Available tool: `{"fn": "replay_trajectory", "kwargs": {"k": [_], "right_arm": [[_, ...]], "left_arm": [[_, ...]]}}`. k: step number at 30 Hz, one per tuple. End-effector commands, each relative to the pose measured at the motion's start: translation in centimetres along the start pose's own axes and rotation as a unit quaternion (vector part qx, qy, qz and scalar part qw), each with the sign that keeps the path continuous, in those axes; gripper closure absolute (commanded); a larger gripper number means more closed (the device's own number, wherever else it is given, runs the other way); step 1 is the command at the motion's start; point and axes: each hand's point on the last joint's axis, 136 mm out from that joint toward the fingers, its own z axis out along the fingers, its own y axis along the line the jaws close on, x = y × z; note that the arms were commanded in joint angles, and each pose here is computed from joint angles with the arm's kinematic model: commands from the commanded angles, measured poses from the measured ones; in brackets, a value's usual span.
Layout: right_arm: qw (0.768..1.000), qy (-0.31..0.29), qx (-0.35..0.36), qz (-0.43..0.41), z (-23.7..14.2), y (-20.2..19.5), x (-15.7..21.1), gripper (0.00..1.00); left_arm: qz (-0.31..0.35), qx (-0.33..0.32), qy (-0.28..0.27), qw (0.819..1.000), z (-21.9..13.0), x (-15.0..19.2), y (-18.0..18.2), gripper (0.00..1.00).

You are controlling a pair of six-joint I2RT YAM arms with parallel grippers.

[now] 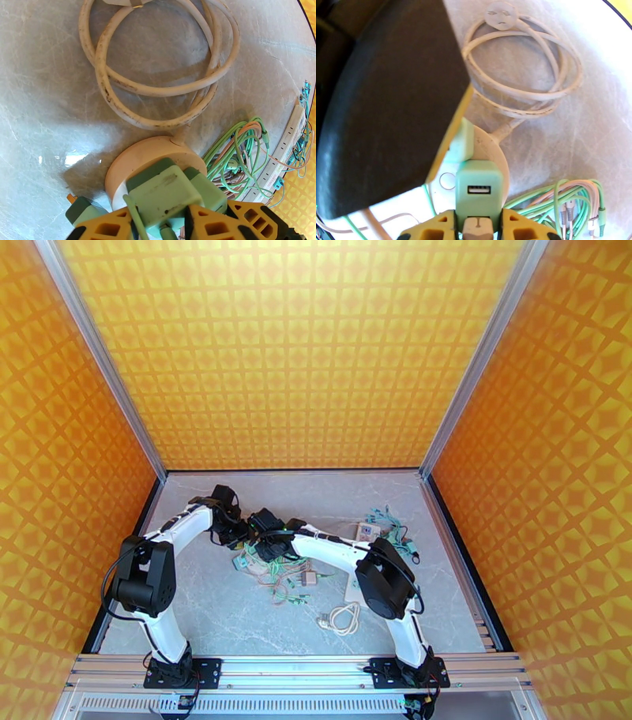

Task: Pull the plug off the socket

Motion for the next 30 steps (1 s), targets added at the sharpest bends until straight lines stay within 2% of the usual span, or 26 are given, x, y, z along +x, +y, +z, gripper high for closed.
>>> {"fn": "replay_trajectory", "kwargs": {"k": [1,6,14,23,30], "right_arm": [[0.996,-0.02,-0.028,-0.088,-0.8,4.3,-0.7,0.75],[0.999,-0.022,-0.048,-0.01,-1.1,0.8,-1.1,0.77],[0.996,-0.041,-0.054,0.057,-2.2,-3.3,-1.8,0.77],[0.996,-0.047,-0.062,0.051,-2.7,-2.4,-2.1,0.77],[0.997,-0.039,-0.06,-0.04,-2.8,2.8,-1.3,0.77]], "left_arm": [[-0.022,-0.072,0.074,0.994,4.4,3.7,3.5,0.65],[-0.02,-0.075,0.074,0.994,4.3,4.0,3.8,0.65],[-0.019,-0.078,0.076,0.994,4.4,4.3,4.2,0.66],[-0.019,-0.079,0.074,0.994,4.4,4.4,4.3,0.67],[-0.026,-0.08,0.074,0.994,4.9,4.4,4.5,0.68]]}}
